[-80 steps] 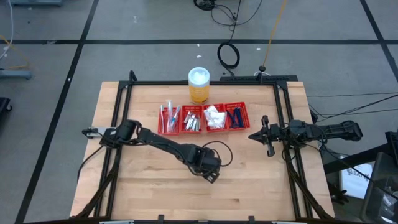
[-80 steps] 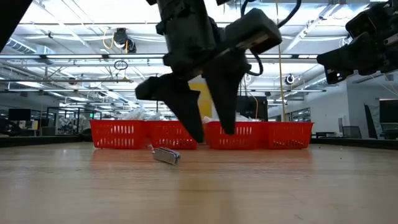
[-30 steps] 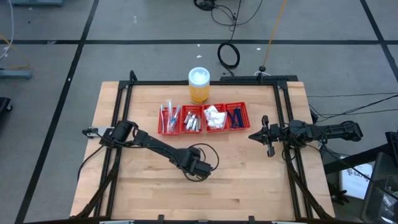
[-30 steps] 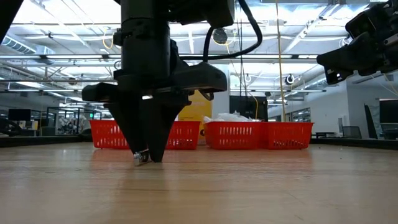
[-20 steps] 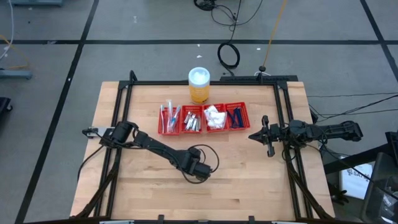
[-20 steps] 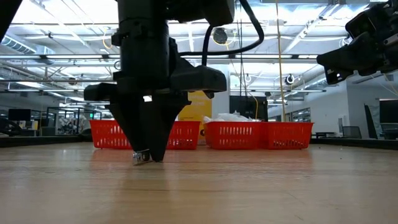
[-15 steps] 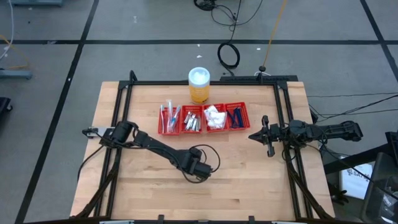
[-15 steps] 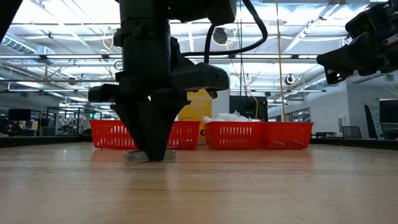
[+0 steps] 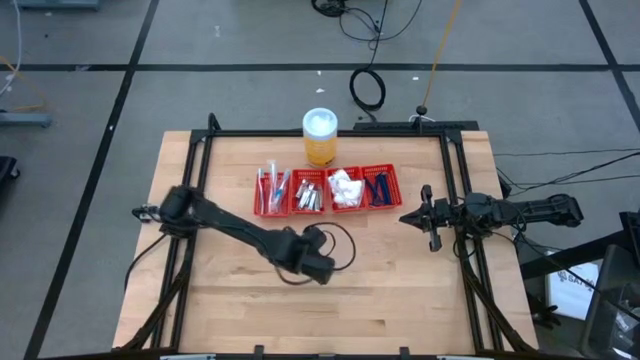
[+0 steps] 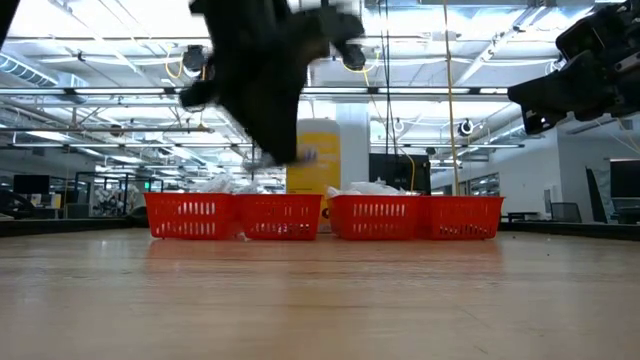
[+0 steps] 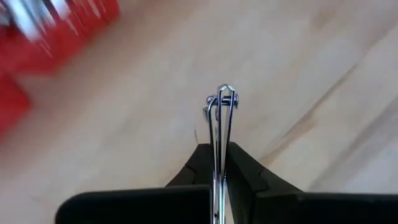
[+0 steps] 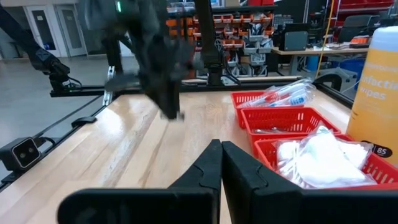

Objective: Pick & Place Travel size toiletries
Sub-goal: Put the silver nail clippers into the middle left red basket, then return to Home Position

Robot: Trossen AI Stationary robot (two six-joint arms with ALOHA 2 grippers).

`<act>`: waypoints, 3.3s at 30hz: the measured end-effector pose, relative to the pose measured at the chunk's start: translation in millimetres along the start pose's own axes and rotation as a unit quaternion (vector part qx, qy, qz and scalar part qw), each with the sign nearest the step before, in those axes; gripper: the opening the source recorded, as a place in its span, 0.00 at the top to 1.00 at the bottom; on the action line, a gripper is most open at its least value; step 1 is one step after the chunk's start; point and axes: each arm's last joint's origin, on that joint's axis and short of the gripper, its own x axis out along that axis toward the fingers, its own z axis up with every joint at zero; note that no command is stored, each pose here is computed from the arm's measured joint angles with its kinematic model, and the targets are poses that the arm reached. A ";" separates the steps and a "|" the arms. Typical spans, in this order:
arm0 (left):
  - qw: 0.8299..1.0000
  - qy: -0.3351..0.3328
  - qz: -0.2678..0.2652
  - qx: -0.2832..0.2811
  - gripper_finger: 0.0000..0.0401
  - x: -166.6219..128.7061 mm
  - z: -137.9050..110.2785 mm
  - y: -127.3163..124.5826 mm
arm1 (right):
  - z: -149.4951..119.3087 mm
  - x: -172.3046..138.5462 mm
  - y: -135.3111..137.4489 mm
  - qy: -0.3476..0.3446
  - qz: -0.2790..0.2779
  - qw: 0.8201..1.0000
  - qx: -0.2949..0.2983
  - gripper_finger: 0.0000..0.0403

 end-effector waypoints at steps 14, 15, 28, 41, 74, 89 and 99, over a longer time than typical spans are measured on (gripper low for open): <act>0.980 -0.192 0.042 -0.024 0.99 -76.0 72.2 64.3 | 1.8 0.0 0.0 -0.010 -0.002 1.000 -0.002 1.00; 0.980 -0.189 0.049 -0.028 0.99 -73.2 79.0 69.8 | 1.8 0.0 0.0 -0.010 -0.002 1.000 -0.002 1.00; 0.990 -0.102 0.037 -0.095 0.99 8.0 111.9 132.3 | 1.6 0.0 0.1 -0.009 0.000 1.000 -0.002 1.00; 0.991 -0.098 -0.038 -0.085 0.82 35.0 107.6 139.7 | 1.6 0.0 0.1 -0.009 0.000 1.000 0.000 1.00; 0.895 -0.417 -0.112 0.115 0.15 -100.3 -51.9 184.7 | 1.5 -0.3 -0.1 -0.003 -0.002 1.000 0.002 1.00; 0.812 -0.479 -0.301 0.144 0.16 -32.0 -85.8 270.7 | 2.3 -0.7 0.1 -0.008 0.000 1.000 0.015 1.00; 0.816 -0.474 -0.303 0.130 0.16 -17.8 -102.3 289.2 | 6.6 -4.6 0.3 -0.036 0.003 0.999 0.014 1.00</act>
